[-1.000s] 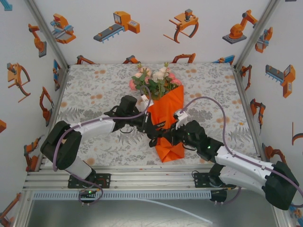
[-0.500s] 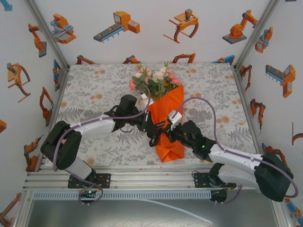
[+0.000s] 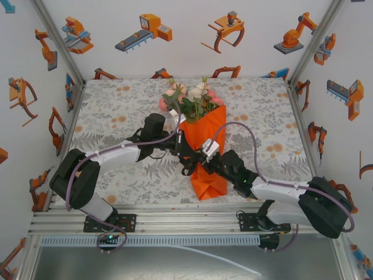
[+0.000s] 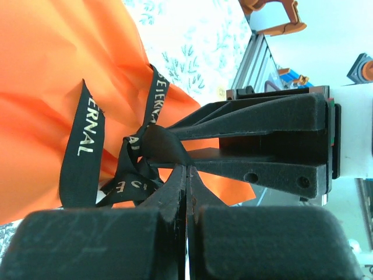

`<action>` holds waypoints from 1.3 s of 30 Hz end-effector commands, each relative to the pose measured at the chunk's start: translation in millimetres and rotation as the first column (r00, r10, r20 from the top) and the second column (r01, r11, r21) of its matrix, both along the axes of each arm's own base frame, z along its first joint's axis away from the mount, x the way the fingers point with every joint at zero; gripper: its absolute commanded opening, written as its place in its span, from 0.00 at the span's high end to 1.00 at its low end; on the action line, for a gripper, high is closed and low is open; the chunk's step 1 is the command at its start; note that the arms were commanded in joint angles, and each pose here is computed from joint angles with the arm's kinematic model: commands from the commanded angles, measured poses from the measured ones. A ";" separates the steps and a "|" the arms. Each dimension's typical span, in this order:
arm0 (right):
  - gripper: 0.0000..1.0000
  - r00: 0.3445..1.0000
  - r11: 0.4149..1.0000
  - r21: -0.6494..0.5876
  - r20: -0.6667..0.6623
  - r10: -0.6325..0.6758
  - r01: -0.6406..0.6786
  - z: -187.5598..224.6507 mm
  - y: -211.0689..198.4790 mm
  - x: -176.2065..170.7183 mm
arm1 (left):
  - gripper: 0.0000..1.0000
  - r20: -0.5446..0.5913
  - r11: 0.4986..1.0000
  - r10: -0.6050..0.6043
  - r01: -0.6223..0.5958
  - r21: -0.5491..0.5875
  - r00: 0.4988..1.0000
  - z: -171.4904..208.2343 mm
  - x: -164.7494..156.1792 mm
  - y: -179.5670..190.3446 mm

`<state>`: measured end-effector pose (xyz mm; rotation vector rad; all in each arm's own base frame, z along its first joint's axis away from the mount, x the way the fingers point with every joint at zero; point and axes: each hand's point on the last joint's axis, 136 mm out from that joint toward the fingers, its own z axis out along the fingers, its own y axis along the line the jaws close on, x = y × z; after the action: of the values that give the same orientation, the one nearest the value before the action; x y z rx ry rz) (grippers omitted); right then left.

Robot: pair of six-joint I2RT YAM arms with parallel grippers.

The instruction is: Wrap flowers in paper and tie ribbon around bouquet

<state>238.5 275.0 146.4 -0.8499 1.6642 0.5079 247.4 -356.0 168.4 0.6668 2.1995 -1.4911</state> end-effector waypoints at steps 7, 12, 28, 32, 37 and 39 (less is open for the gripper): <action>0.69 0.992 0.996 0.051 0.101 -0.081 0.076 18.9 -1.3 16.8 | 0.96 -0.016 0.999 -0.007 0.006 -0.031 1.000 1.3 -2.2 -0.6; 0.74 0.992 0.994 0.084 0.104 -0.072 0.063 19.5 6.5 20.0 | 0.96 -0.028 0.999 -0.008 0.008 -0.033 1.000 -2.5 -3.2 -0.8; 0.84 0.982 0.988 0.138 0.166 -0.088 0.066 35.3 11.8 27.2 | 0.94 -0.028 1.000 -0.011 0.010 -0.020 1.000 -4.4 -4.6 1.7; 1.00 0.985 0.987 0.157 0.157 -0.065 0.040 35.2 14.0 22.6 | 0.85 -0.027 1.000 -0.008 0.008 -0.012 1.000 -6.1 -4.2 2.8; 1.00 0.988 0.987 0.160 0.149 -0.051 0.026 31.3 11.7 17.3 | 0.65 0.015 1.000 0.009 -0.009 0.006 1.000 0.1 -1.5 9.4; 1.00 0.988 0.986 0.167 0.146 -0.045 0.020 31.8 10.4 14.8 | 0.58 0.051 0.999 0.023 -0.024 0.025 0.998 4.4 1.8 14.9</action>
<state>258.8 285.7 163.4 -0.7523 1.5295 0.4893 246.8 -348.4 157.8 0.6345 2.2343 -1.4784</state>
